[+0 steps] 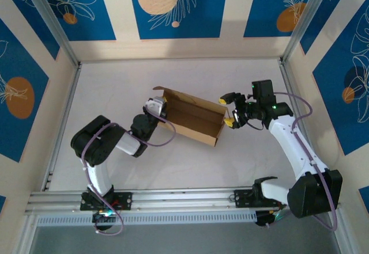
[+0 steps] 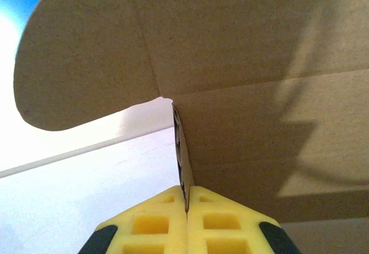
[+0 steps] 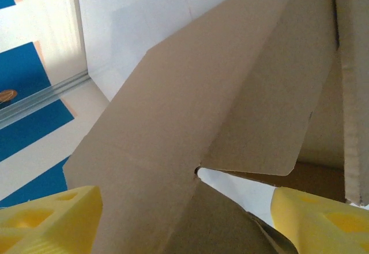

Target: Fold the paper box

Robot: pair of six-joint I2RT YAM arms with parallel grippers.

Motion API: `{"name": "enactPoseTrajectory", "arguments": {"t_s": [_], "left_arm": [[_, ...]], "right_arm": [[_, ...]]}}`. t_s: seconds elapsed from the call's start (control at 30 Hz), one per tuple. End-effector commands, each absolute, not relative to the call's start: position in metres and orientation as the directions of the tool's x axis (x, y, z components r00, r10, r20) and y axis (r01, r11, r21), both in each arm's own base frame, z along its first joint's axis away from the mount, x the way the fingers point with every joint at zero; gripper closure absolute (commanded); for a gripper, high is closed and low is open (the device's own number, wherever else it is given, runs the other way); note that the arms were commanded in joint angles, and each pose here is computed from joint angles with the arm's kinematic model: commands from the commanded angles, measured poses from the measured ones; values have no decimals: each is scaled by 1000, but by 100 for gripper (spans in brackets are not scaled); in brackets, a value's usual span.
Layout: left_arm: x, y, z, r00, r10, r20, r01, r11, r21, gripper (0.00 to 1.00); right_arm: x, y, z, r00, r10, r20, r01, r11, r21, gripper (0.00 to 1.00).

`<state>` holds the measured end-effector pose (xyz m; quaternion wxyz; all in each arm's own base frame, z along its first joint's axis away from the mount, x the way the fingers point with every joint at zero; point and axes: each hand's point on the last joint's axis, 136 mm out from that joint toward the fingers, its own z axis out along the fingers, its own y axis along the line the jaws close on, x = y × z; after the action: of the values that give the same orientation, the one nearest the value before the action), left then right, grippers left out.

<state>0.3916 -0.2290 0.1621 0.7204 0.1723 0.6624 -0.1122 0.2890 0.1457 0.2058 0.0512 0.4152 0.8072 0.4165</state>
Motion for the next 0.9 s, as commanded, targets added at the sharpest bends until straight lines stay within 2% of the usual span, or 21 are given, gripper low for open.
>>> {"name": "enactPoseTrajectory", "arguments": {"t_s": [0.0, 0.17, 0.23, 0.3, 0.33, 0.43, 0.5, 0.87], "left_arm": [[387, -243, 136, 42, 129, -991, 440, 888, 134, 100], [386, -246, 136, 43, 122, -992, 454, 882, 128, 100], [384, -247, 137, 43, 119, -992, 462, 878, 126, 93], [382, -246, 139, 46, 117, -992, 464, 877, 125, 90], [380, -246, 140, 48, 116, -992, 467, 875, 125, 87], [374, -244, 143, 47, 106, -993, 478, 871, 116, 64], [370, -243, 144, 47, 101, -994, 489, 865, 111, 55], [321, -222, 166, -6, -54, -999, 500, 865, -50, 50]], "right_arm": [[284, 158, 197, -650, 688, 322, 652, 287, 702, 25], [280, 160, 183, -652, 699, 293, 655, 326, 682, 35], [280, 159, 180, -652, 707, 274, 651, 337, 680, 38], [281, 154, 176, -650, 721, 240, 644, 355, 678, 42], [281, 153, 174, -648, 726, 231, 643, 359, 676, 43], [284, 149, 165, -639, 741, 208, 642, 364, 675, 50], [286, 147, 159, -636, 748, 189, 637, 372, 675, 52], [299, 126, 137, -619, 774, 136, 645, 402, 650, 54]]}}
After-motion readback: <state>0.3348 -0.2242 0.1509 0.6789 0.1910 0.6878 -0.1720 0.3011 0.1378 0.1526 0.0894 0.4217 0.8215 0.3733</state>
